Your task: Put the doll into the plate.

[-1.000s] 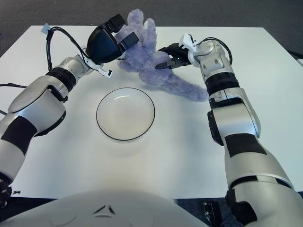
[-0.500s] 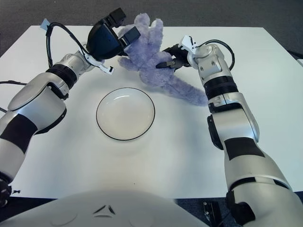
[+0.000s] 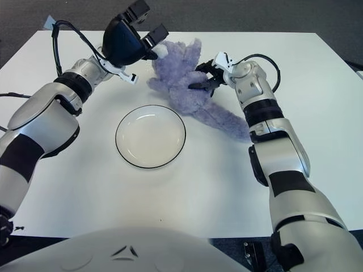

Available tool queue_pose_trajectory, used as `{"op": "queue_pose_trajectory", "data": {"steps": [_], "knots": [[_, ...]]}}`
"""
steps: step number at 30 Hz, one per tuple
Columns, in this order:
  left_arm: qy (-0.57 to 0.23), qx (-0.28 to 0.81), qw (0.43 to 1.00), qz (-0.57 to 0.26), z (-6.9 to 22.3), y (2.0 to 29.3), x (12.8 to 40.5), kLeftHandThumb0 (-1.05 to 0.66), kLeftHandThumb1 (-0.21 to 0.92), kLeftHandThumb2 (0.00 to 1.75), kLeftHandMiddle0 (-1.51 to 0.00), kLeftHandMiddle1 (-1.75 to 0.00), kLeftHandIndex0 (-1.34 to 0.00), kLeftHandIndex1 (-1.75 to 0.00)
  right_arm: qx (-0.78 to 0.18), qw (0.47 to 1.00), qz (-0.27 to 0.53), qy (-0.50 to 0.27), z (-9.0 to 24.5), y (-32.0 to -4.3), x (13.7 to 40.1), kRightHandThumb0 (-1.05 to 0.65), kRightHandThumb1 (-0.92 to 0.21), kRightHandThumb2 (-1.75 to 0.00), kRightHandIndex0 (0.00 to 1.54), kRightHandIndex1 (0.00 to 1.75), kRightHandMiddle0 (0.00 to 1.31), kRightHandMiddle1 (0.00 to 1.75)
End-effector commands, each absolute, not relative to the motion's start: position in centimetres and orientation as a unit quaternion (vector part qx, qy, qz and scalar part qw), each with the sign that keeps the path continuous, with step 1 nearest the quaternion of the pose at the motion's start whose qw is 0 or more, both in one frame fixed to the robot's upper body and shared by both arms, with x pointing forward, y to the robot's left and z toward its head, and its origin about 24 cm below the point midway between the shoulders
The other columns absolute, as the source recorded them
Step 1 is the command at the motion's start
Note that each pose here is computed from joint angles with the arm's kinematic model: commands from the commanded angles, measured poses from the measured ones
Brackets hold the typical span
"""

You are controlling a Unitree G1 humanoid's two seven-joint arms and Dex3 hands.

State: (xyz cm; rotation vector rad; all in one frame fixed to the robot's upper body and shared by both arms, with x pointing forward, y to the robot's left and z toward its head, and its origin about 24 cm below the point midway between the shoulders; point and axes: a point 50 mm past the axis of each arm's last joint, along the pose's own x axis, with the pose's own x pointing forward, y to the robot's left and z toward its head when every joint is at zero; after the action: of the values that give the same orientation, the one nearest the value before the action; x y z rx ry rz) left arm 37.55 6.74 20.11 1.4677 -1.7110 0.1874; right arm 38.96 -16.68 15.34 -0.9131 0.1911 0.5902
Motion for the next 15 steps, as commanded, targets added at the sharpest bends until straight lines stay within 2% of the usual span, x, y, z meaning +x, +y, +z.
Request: {"op": "queue_pose_trajectory", "data": {"steps": [1,15], "knots": [[-0.693,0.577,0.423,0.09,21.13,6.49,37.56,0.02,0.88,0.0,-0.74,-1.75,-0.67,-1.75,-0.457,0.845,0.269,0.064,15.38,-17.11,38.59,-0.03,-0.6,-0.61,0.96,1.75,0.77,1.75],[-0.695,0.573,0.426,0.09,21.11,6.5,37.52,0.02,0.89,0.0,-0.74,-1.75,-0.67,-1.75,-0.46,0.852,0.247,0.038,15.56,-17.54,38.23,-0.02,-0.58,-0.72,0.95,1.75,0.75,1.75]]}}
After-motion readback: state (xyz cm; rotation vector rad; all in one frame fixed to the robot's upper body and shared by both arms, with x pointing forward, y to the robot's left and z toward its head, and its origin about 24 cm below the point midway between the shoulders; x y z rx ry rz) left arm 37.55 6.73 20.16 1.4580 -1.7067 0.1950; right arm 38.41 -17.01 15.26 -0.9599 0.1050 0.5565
